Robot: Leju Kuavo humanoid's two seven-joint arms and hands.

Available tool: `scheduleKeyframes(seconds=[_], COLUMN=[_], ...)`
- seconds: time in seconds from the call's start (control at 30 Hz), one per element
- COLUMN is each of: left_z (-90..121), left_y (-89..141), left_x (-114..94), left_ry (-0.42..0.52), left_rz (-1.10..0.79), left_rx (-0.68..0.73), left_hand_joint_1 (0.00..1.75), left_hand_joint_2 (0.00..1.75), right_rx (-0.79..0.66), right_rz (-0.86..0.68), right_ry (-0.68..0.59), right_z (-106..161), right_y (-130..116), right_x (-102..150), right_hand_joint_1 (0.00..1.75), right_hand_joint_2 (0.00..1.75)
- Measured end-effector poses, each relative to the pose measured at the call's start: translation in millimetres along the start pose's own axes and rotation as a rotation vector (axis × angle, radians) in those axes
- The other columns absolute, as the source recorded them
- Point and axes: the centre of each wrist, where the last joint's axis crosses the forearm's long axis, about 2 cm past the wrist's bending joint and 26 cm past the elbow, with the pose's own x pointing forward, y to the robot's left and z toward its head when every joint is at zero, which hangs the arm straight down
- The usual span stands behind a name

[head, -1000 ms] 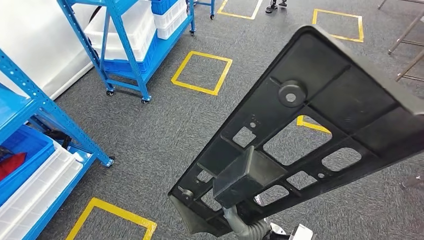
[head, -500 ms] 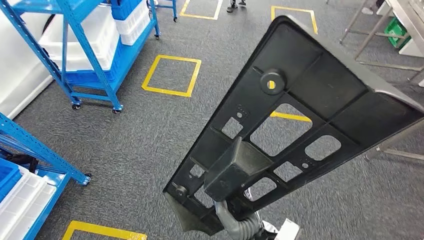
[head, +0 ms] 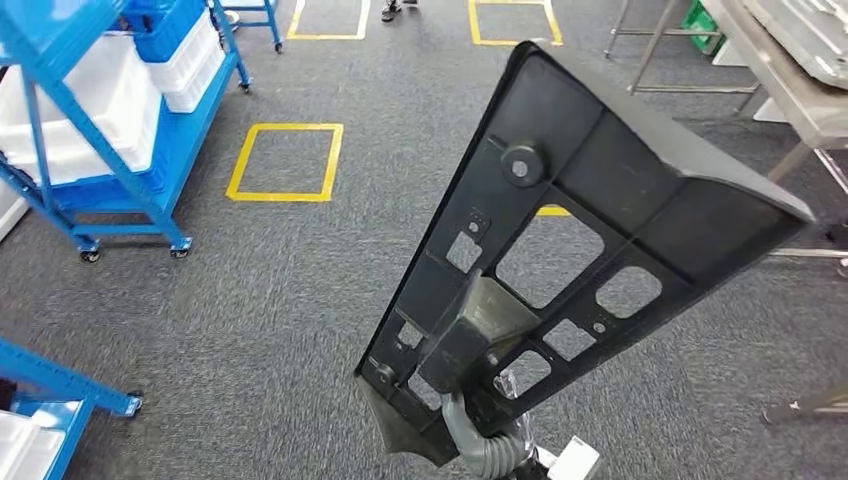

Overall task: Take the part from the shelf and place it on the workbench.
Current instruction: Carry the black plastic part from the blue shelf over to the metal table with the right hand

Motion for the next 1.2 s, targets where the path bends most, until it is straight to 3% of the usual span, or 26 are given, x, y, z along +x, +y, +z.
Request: scheduleKeyframes(seconds=[0.2, 0.47, 0.97, 1.2], left_z=[3, 7, 7, 10], left_y=[-6, -12, -11, -16], left_x=[5, 21, 26, 16], left_ry=[-0.041, -0.064, -0.124, -0.103], left_rz=[0.02, -0.051, -0.007, -0.017], left_rx=[-0.031, -0.076, -0.039, -0.05], left_hand_joint_1=[0.0, 0.0, 0.0, 0.0], left_hand_joint_2=[1.75, 1.75, 1.75, 1.75], right_rx=[0.043, -0.009, 0.024, 0.037], right_rz=[0.035, 0.126, 0.099, 0.095], right_ry=[-0.017, -0.05, -0.046, -0.059], right_z=[-5, -4, 2, -3], right_y=[-7, -12, -10, -10], right_x=[0, 10, 18, 20], right_hand_joint_1=[1.75, 1.75, 1.75, 1.75], right_hand_joint_2=[1.75, 1.75, 1.75, 1.75])
